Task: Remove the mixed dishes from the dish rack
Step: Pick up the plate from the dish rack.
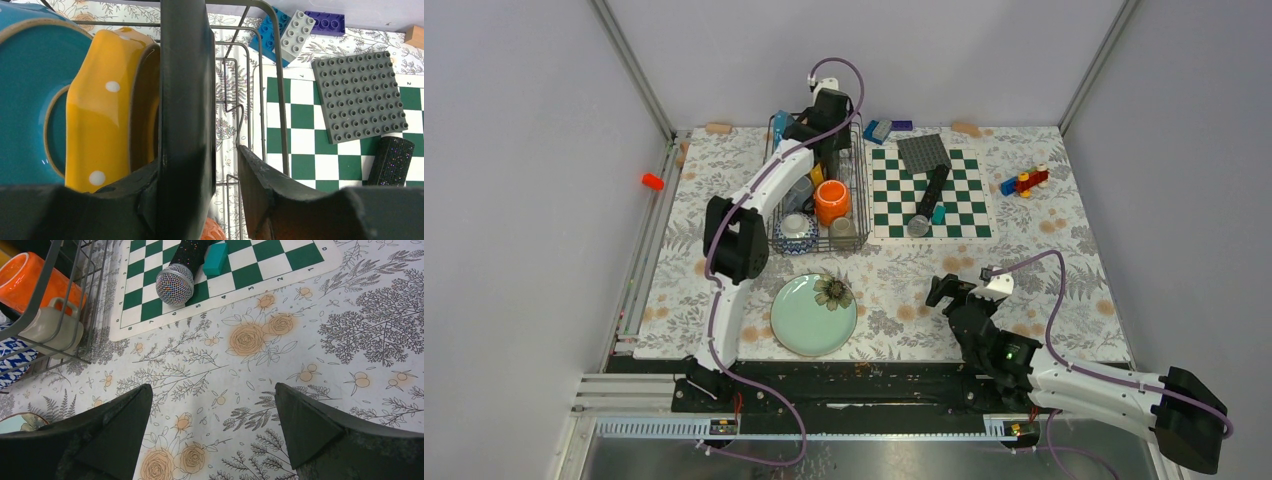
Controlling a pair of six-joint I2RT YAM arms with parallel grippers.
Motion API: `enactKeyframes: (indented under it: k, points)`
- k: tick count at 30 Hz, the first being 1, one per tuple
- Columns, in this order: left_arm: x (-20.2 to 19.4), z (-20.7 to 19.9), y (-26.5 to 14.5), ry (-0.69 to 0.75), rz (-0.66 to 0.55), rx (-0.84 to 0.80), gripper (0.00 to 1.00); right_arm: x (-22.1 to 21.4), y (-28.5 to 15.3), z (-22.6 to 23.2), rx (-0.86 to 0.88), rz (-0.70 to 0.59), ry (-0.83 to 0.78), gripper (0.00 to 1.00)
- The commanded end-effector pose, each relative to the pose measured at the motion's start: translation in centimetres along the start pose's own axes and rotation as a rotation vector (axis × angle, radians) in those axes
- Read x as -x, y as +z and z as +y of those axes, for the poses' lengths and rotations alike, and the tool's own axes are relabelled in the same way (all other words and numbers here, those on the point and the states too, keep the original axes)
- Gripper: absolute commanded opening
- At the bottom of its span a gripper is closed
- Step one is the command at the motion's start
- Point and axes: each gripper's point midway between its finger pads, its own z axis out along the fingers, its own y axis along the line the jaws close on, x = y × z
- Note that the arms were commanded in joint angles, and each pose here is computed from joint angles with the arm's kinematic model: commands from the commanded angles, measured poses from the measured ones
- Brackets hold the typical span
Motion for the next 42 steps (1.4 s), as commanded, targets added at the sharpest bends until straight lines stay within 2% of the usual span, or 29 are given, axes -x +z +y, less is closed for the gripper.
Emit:
enactKeyframes:
  k: [1,6,12,18,24,27,31,42]
  points:
    - [4.8,-0.8,-3.6,0.013,-0.090,-0.080,0.40,2.2,0.1,0.4,-0.037,-0.065,0.055,1.00]
    - [4.8,-0.3,-3.8,0.027,-0.074,-0.081,0.43,2.2,0.1,0.3,-0.048,-0.067,0.043,1.00]
    - [5.4,-0.4,-4.4,0.044,-0.079,-0.095,0.53,2.2,0.2,0.4,-0.053,-0.061,0.026,1.00]
    - [5.4,-0.4,-4.3,0.055,-0.078,-0.092,0.54,2.2,0.3,0.4,-0.059,-0.062,0.016,1.00]
    - [5.2,0.1,-3.8,0.060,-0.066,-0.059,0.37,2.2,0.3,0.3,-0.064,-0.065,0.016,1.00]
    - [5.3,0.2,-3.9,0.052,-0.065,-0.059,0.19,2.2,0.3,0.3,-0.066,-0.066,0.015,1.00]
    - [5.6,0.0,-4.3,0.021,-0.069,-0.073,0.00,2.1,0.3,0.3,-0.067,-0.066,0.014,1.00]
    - [8.9,0.1,-6.6,-0.050,-0.143,-0.099,0.00,2.2,0.3,0.3,-0.064,-0.065,0.020,1.00]
